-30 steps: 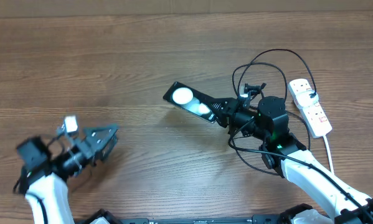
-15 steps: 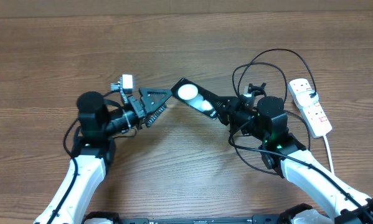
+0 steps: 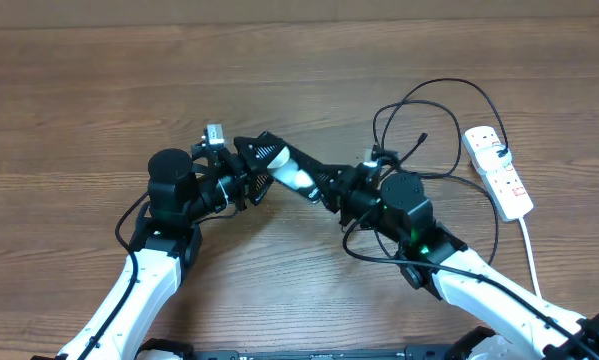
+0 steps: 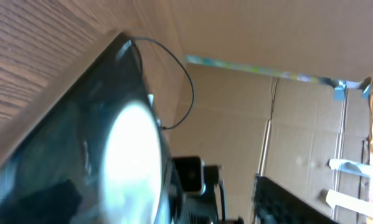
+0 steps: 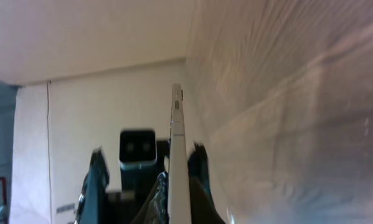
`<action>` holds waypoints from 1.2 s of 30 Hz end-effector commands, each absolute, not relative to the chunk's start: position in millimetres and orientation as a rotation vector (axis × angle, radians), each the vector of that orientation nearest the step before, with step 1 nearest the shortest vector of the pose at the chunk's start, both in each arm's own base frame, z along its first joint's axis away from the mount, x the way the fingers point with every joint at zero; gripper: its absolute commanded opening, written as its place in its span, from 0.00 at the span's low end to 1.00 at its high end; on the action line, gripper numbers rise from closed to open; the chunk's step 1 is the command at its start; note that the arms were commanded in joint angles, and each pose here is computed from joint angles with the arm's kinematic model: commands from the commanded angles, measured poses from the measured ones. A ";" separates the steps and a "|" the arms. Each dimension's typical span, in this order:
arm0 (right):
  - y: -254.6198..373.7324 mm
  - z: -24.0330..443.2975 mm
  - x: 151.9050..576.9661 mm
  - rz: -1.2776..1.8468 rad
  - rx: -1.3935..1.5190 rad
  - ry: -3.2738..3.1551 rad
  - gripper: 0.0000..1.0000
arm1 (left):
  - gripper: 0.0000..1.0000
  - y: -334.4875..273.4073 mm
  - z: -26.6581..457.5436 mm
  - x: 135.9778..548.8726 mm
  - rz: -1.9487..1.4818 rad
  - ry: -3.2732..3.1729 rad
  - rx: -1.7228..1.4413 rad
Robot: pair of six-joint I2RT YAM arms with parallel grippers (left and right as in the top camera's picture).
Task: Plug charger to phone and switch on socket
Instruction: 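Bring the left gripper back to grasp the phone from the right gripper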
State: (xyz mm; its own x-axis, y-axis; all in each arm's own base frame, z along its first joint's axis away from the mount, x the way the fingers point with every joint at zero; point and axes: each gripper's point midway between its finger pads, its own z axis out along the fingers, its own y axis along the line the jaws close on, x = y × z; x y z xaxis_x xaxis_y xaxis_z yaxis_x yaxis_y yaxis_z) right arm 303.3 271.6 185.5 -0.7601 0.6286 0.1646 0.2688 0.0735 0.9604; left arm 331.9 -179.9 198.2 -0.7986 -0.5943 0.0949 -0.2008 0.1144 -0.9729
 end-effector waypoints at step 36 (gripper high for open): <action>283.4 195.7 296.0 1.805 0.980 2.056 0.37 | 0.04 -181.5 189.9 338.0 -1.681 2.060 -0.896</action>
